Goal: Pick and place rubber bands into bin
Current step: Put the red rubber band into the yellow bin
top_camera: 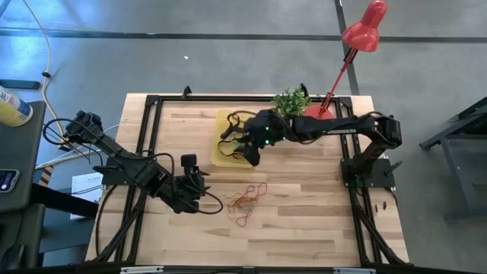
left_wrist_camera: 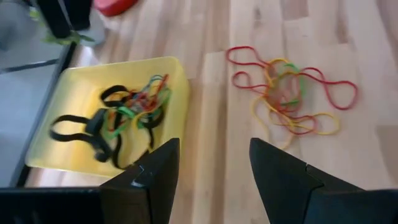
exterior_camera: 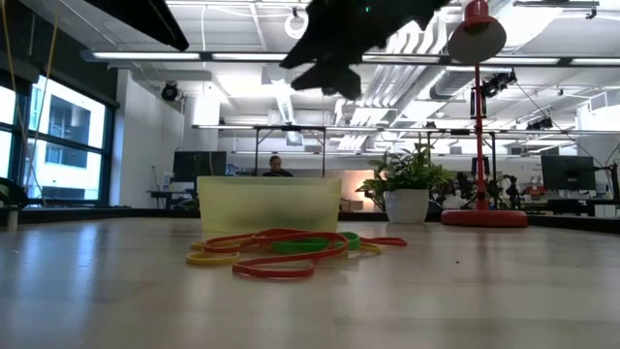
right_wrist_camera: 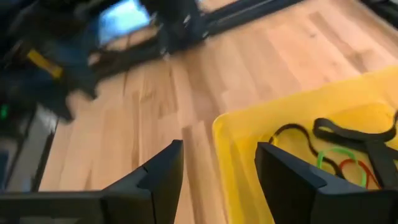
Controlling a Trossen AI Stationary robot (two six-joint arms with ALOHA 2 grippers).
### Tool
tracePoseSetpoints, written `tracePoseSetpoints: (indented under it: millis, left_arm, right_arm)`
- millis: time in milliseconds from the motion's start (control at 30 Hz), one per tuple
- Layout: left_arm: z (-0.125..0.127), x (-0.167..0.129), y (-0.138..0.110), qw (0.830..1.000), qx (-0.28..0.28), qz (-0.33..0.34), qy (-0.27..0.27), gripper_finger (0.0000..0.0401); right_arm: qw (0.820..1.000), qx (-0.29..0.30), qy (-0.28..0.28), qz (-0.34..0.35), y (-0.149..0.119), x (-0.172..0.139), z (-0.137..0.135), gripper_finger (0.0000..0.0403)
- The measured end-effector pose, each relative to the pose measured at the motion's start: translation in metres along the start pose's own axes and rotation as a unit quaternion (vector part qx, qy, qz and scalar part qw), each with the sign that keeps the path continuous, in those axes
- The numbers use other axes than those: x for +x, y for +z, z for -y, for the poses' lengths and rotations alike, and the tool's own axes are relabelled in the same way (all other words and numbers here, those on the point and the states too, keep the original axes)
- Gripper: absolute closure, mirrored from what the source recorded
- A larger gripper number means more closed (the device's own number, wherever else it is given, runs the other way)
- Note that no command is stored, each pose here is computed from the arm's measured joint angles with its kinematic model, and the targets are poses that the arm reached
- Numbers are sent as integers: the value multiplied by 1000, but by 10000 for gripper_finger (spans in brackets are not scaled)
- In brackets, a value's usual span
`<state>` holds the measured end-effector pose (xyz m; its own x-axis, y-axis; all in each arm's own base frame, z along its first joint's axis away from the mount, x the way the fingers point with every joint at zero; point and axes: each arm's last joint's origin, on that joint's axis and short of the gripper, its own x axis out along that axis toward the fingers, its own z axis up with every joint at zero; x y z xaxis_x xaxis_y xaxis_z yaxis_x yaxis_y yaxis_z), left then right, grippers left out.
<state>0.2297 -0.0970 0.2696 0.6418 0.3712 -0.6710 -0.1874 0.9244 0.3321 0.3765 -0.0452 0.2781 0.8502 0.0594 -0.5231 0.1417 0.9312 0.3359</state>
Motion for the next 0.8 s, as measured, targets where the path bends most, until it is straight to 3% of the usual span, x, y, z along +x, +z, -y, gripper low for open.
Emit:
tracePoseSetpoints:
  millis: [167,400,800]
  left_arm:
    - [4,0,-1,1000,1,-9,-27,217]
    - [9,-1,5,998,6,18,-64,217]
    - [42,32,9,993,35,10,-113,217]
  right_arm:
    - [994,-61,9,-87,-4,-8,-25,226]
    - [981,-96,25,-166,-40,-3,-53,243]
    - [976,-123,69,-164,-100,8,-102,263]
